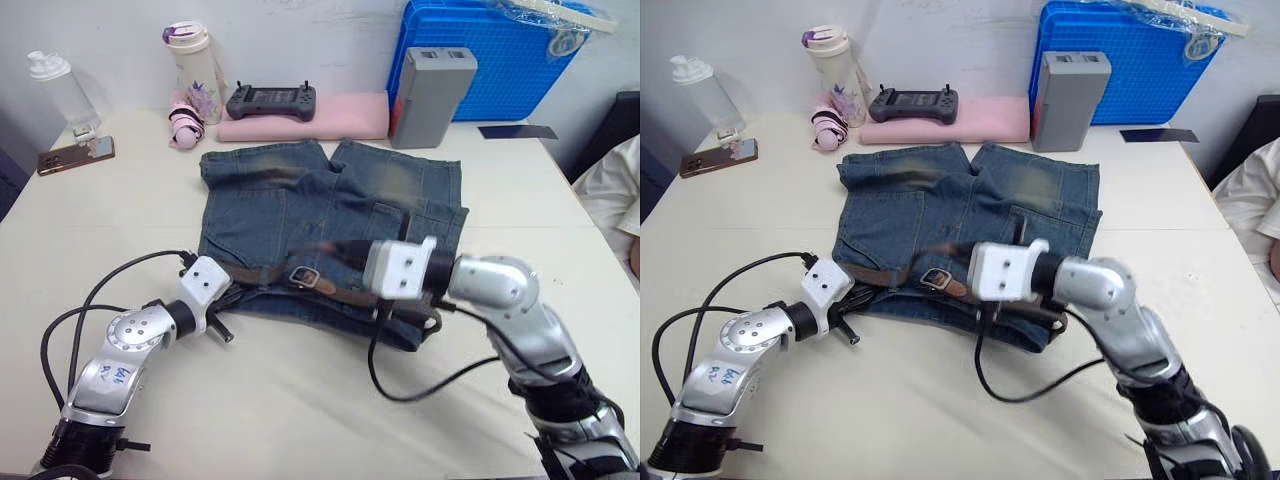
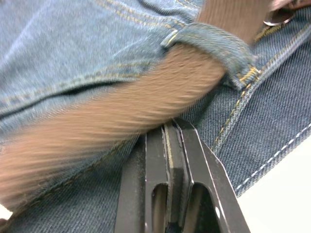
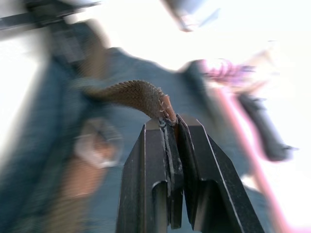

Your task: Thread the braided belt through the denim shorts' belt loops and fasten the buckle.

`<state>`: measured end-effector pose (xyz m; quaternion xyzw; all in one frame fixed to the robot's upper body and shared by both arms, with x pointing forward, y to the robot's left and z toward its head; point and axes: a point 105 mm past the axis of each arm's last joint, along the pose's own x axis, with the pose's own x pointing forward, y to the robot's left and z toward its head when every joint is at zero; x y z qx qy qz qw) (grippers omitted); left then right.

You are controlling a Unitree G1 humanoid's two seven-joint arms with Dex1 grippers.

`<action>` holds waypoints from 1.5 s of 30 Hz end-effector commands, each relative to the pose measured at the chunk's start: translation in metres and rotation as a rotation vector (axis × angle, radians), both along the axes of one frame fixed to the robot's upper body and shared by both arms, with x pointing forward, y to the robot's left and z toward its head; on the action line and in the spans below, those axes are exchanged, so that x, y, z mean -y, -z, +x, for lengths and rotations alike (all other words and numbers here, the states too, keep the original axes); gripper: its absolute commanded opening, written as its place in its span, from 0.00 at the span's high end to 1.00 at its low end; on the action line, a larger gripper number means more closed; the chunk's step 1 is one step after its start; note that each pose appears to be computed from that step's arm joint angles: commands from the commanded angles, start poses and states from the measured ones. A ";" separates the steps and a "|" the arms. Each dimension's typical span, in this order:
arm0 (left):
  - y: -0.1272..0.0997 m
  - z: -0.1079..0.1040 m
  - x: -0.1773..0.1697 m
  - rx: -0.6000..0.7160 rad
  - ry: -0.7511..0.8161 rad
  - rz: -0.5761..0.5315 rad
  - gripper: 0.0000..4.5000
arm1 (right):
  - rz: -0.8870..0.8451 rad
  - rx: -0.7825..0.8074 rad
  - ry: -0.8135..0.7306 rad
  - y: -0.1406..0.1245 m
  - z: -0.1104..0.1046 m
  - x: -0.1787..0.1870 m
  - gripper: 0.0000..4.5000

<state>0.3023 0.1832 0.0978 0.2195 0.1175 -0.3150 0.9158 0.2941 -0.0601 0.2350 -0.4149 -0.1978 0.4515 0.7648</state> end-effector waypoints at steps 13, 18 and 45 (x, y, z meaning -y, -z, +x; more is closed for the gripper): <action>-0.093 -0.029 0.006 -0.055 0.263 -0.367 0.29 | -0.016 0.015 -0.010 0.013 0.004 -0.009 1.00; -0.125 -0.030 0.008 -0.058 0.283 -0.574 0.29 | -0.039 0.017 -0.020 0.019 0.005 -0.013 1.00; -0.080 0.030 0.059 0.156 0.311 -0.310 0.93 | -0.029 0.037 -0.074 0.012 -0.006 -0.029 1.00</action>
